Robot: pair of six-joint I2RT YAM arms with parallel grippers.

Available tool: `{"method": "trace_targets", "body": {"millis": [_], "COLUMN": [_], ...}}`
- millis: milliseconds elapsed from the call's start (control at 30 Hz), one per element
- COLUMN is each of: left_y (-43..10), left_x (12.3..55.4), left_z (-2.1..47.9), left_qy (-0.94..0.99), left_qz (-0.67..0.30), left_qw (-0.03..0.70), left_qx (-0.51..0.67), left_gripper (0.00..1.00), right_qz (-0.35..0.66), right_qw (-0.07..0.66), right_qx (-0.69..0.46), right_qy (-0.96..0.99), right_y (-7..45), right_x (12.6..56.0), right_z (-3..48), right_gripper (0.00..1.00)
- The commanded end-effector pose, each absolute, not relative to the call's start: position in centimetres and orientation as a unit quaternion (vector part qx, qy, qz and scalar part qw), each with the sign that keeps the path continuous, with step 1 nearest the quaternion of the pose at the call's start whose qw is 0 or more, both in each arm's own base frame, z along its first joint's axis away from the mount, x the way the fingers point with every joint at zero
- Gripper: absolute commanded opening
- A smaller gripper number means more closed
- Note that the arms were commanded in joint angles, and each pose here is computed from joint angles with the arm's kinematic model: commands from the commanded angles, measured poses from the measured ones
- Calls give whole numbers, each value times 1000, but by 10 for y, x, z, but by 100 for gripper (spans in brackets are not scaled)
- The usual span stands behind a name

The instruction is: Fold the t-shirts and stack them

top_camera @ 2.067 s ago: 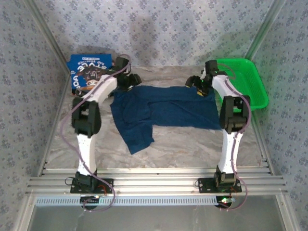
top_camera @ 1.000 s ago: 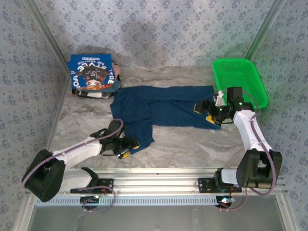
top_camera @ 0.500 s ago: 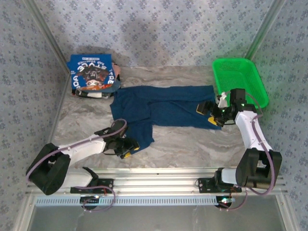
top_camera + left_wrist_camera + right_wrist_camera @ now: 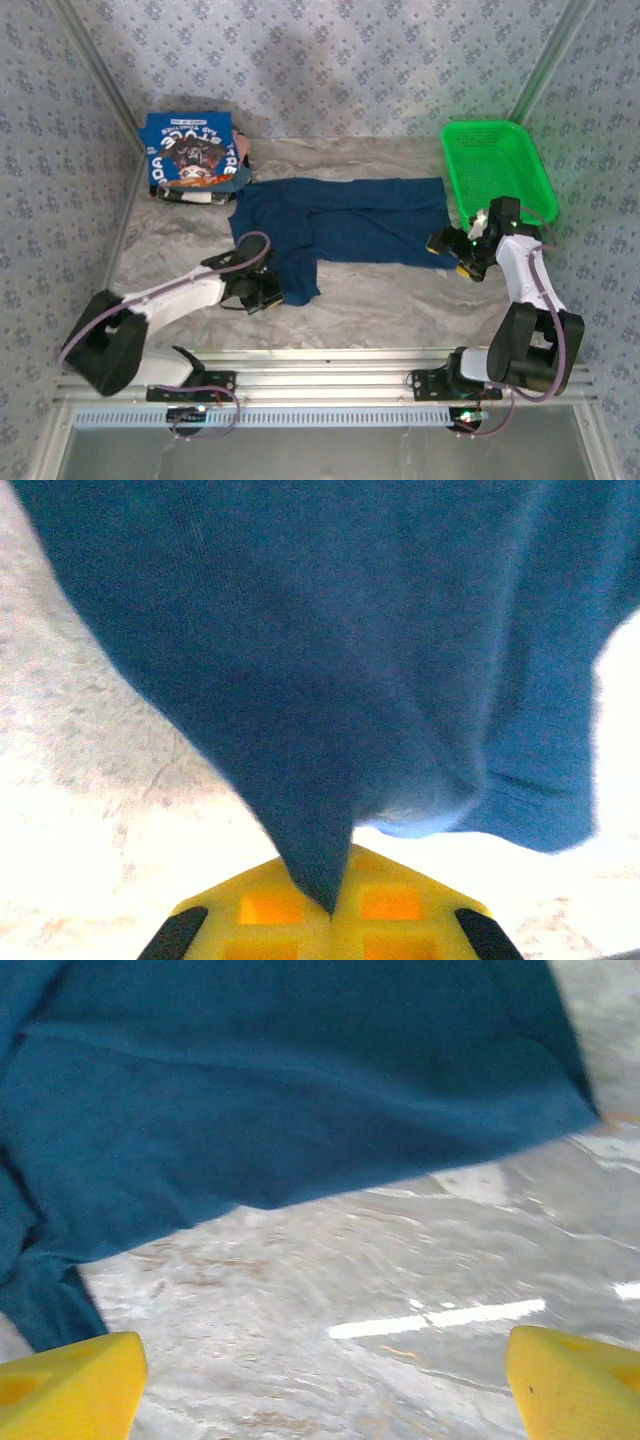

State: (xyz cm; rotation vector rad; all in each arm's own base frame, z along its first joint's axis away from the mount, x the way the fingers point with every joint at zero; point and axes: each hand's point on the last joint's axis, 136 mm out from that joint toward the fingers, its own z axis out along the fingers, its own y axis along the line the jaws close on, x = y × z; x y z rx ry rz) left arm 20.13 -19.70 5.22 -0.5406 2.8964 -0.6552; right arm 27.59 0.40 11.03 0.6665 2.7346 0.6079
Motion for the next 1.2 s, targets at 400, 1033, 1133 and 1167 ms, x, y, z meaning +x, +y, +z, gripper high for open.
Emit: {"method": "trace_targets", "body": {"millis": [400,1033,1133,1167], "left_y": [-134,-107,-107,-107], "left_x": [161,148,148,149], "left_z": [66,62,63,63], "left_qy": [942,934,933,933], "left_qz": [-216,-217,-218,-218], "left_qw": [94,85,87,87], "left_qx": [-238,-271,-271,-271], "left_gripper": [0,0,0,0], "right_qz": [155,150,149,149], "right_qw": [77,58,55,56], "right_qx": [316,295,294,294], "right_qy": [933,942,942,942], "right_y": [-26,-26,-24,-23], "right_x": [262,270,260,256], "right_z": [45,27,31,33], "right_gripper": [71,49,50,51]}}
